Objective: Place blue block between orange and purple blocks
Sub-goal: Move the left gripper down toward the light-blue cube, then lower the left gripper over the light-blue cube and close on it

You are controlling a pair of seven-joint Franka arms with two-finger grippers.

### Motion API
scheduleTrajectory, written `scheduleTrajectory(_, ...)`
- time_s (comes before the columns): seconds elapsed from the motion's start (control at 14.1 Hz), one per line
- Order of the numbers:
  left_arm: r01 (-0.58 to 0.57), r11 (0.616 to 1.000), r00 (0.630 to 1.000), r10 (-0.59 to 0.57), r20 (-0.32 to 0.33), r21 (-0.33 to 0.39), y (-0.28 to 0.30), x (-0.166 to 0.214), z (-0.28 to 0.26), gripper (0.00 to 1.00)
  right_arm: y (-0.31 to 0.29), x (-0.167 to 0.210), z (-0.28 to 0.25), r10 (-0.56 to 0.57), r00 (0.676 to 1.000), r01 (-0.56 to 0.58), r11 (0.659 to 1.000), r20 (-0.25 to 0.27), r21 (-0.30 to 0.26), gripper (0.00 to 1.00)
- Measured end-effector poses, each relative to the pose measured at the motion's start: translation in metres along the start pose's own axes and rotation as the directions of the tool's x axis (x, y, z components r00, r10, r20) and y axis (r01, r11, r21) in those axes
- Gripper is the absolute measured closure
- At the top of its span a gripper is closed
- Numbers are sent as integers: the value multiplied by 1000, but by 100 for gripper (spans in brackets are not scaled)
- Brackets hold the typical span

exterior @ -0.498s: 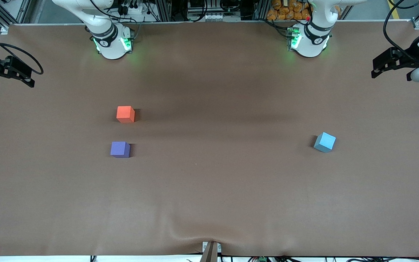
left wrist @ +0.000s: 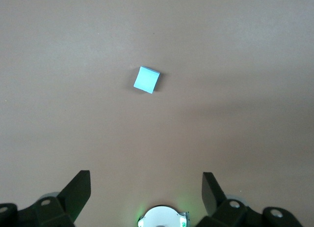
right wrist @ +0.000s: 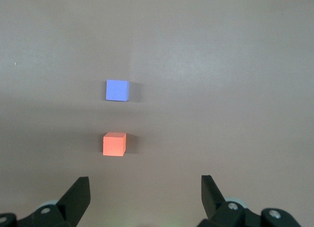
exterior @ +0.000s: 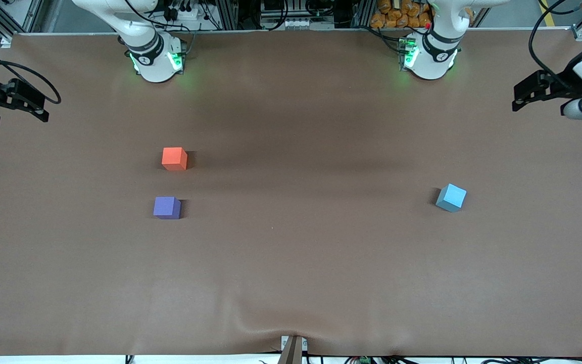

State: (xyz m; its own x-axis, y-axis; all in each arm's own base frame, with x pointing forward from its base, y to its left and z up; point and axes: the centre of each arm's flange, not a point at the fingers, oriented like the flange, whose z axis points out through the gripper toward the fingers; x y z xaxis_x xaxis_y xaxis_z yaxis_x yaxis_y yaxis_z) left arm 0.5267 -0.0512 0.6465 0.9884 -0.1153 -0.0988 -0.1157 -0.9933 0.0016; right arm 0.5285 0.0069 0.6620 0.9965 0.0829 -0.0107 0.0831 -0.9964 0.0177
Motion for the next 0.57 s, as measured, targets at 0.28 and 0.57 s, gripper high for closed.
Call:
scheduleTrajectory(0.28,-5,1000,997,5,79,-5,-2,19,37,0,0,0,0,0,1000,0,1000,1,0,0)
scheduleTrajectory(0.57,-97,995,985,100,143,-29,-17,41,100,0,-3,0,1,-5,1000,5,1000,3,1,0)
